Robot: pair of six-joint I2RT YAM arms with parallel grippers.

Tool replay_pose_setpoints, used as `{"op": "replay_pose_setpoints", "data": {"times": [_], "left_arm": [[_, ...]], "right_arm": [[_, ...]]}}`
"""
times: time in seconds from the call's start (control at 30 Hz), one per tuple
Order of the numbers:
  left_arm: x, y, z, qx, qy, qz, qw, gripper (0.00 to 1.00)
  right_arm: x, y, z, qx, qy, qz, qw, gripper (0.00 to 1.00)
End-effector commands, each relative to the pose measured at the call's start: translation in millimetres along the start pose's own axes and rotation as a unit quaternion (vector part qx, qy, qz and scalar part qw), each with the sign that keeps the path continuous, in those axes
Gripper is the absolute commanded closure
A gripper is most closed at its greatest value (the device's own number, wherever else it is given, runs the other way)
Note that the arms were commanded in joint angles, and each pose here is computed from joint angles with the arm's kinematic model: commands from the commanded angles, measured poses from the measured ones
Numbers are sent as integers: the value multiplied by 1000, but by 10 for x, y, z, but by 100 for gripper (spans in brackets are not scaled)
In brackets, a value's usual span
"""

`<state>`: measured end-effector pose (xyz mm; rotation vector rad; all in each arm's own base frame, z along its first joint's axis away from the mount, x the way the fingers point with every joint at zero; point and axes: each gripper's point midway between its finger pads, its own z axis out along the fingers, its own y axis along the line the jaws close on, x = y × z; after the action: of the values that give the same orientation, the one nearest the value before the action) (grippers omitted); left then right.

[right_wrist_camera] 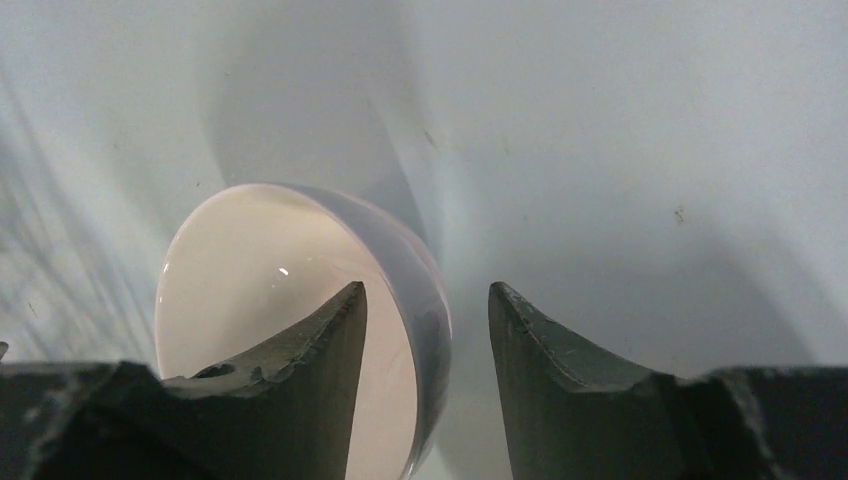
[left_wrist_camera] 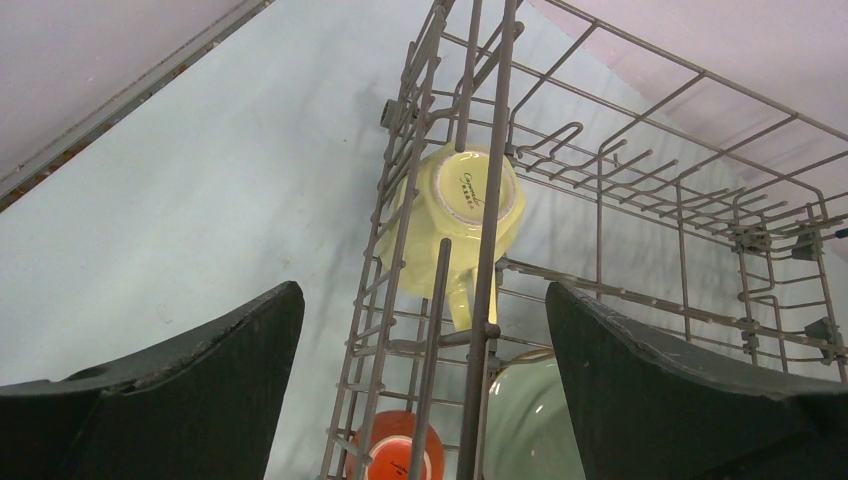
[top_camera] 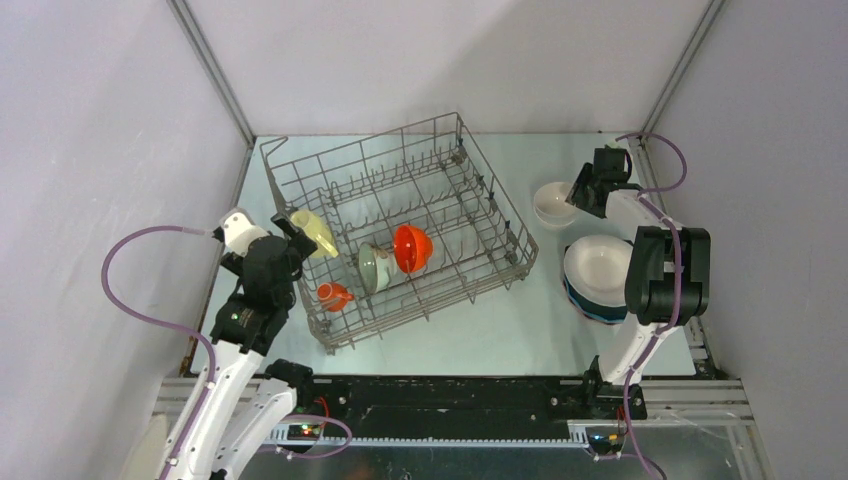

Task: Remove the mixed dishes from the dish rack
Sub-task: Place the bowl at the center of the board.

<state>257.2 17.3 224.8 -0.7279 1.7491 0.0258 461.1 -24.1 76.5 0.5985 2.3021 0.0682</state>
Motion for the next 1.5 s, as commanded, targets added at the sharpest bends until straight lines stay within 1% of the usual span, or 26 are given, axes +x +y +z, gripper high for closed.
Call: {"op": "replay_pose_setpoints", "data": {"times": [0.0,0.1,0.2,0.33,0.43,0.63,0.73,0.8,0.87,0.9,0.93,0.97,1.0,1.03,1.1,1.13,1.17,1.23,1.27,1.3,1.33,1.37,1.4,1.43,1.47], "left_arm": [[-61,-22,7,3,-11,-4,1000,2],[-59,-23,5,3,-11,-5,1000,2],[-67,-23,-2,4,-11,-5,1000,2],[-65,-13,-5,4,-13,-6,1000,2],[-75,-12,-12,4,-14,-7,1000,2],[-74,-16,-22,7,-13,-7,1000,2],[-84,-3,-30,6,-16,-10,1000,2],[-85,-9,-28,8,-17,-11,1000,2],[-82,-10,-26,8,-16,-10,1000,2],[-82,-13,-24,8,-16,-10,1000,2],[-73,-14,-16,7,-15,-9,1000,2],[-72,-21,-14,8,-15,-9,1000,2],[-68,-27,-9,8,-13,-8,1000,2],[-63,-34,-8,9,-12,-8,1000,2],[-59,-37,-4,9,-11,-7,1000,2],[-56,-36,-1,9,-11,-7,1000,2],[-61,-42,1,10,-12,-8,1000,2],[-56,-58,6,14,-12,-9,1000,2],[-47,-68,10,16,-10,-8,1000,2],[-40,-71,14,16,-8,-7,1000,2],[-46,-75,13,16,-8,-7,1000,2],[-37,-69,17,14,-7,-5,1000,2],[-41,-68,15,13,-6,-6,1000,2],[-36,-62,11,12,-5,-5,1000,2],[-39,-59,5,12,-4,-4,1000,2]], "right_arm": [[-178,32,2,4,-31,-5,1000,47],[-170,51,2,1,-31,-14,999,50],[-177,203,-25,-37,-39,-27,998,53],[-210,299,-99,-56,-60,-40,996,52],[-233,325,-150,-64,-68,-37,995,51],[-215,444,-202,-105,-63,-22,992,51],[-224,413,-196,-97,-65,-20,993,50],[-273,314,-217,-70,-76,-15,995,48],[-360,165,-288,-28,-94,-10,995,43],[-384,138,-322,-22,-99,-9,995,38],[-475,131,-433,-19,-116,-7,993,35],[-504,133,-486,-19,-122,-7,992,28],[-588,192,-629,-33,-138,-9,990,26],[-625,228,-710,-41,-145,-17,988,16],[-706,401,-968,-67,-168,-37,983,3],[-737,566,-1154,-89,-184,-51,978,1],[-758,638,-1255,-97,-196,-69,973,1],[-842,902,-1627,-128,-239,-97,958,1],[-814,1113,-1769,-154,-253,-110,949,0],[-829,1214,-1930,-172,-267,-117,941,0],[-746,1469,-2086,-213,-272,-130,929,0],[-719,1592,-2231,-239,-280,-134,920,0],[-603,1810,-2378,-278,-277,-144,908,1],[-541,1908,-2475,-299,-275,-146,902,0],[-371,2092,-2586,-331,-263,-157,892,0]]}}
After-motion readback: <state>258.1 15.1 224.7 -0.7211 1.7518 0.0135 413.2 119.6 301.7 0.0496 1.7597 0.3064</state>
